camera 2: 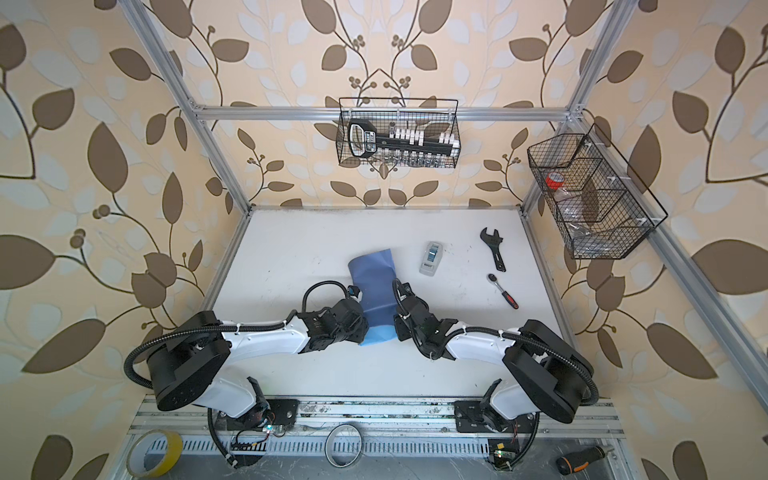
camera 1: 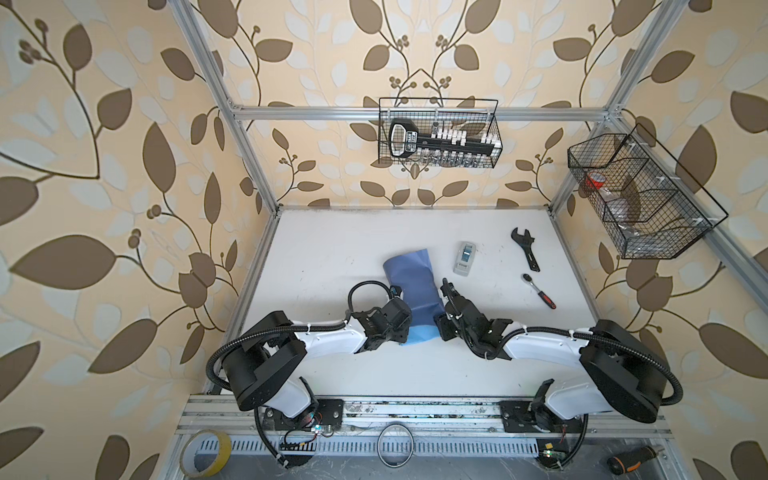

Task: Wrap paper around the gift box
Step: 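Hold the tipped box with both grippers at its end nearest the robot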

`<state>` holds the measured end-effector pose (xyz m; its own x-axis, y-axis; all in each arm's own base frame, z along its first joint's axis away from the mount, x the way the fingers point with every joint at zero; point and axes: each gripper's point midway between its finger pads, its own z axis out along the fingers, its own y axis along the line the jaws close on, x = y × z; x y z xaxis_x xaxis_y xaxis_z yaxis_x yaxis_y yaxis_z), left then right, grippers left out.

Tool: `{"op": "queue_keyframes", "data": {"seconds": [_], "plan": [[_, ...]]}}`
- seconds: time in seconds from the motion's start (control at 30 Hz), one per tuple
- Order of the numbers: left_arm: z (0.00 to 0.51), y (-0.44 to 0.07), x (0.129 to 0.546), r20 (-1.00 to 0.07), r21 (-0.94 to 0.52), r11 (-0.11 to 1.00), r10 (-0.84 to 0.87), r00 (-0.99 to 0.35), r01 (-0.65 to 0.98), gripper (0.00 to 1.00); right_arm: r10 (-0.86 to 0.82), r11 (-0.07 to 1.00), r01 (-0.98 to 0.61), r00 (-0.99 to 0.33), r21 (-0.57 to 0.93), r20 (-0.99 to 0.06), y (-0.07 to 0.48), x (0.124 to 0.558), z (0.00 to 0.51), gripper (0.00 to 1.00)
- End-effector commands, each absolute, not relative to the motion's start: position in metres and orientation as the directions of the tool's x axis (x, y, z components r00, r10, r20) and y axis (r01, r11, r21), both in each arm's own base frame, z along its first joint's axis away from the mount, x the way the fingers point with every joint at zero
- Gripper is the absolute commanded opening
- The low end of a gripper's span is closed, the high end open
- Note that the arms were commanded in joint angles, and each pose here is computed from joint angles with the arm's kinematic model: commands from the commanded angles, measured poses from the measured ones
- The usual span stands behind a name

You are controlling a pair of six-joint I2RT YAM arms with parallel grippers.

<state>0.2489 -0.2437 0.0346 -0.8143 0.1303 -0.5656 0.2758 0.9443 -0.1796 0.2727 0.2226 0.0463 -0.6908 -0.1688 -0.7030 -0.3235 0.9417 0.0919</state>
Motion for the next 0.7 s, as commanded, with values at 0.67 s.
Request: {"op": "queue_keyframes", "data": {"seconds": [0.67], "plan": [[0.018, -0.237, 0.249, -0.568, -0.158, 0.958, 0.111, -0.816, 0.241, 0.42, -0.186, 0.955, -0.294, -0.700, 0.041, -0.690, 0.212, 0.271, 0.027, 0.43]]}}
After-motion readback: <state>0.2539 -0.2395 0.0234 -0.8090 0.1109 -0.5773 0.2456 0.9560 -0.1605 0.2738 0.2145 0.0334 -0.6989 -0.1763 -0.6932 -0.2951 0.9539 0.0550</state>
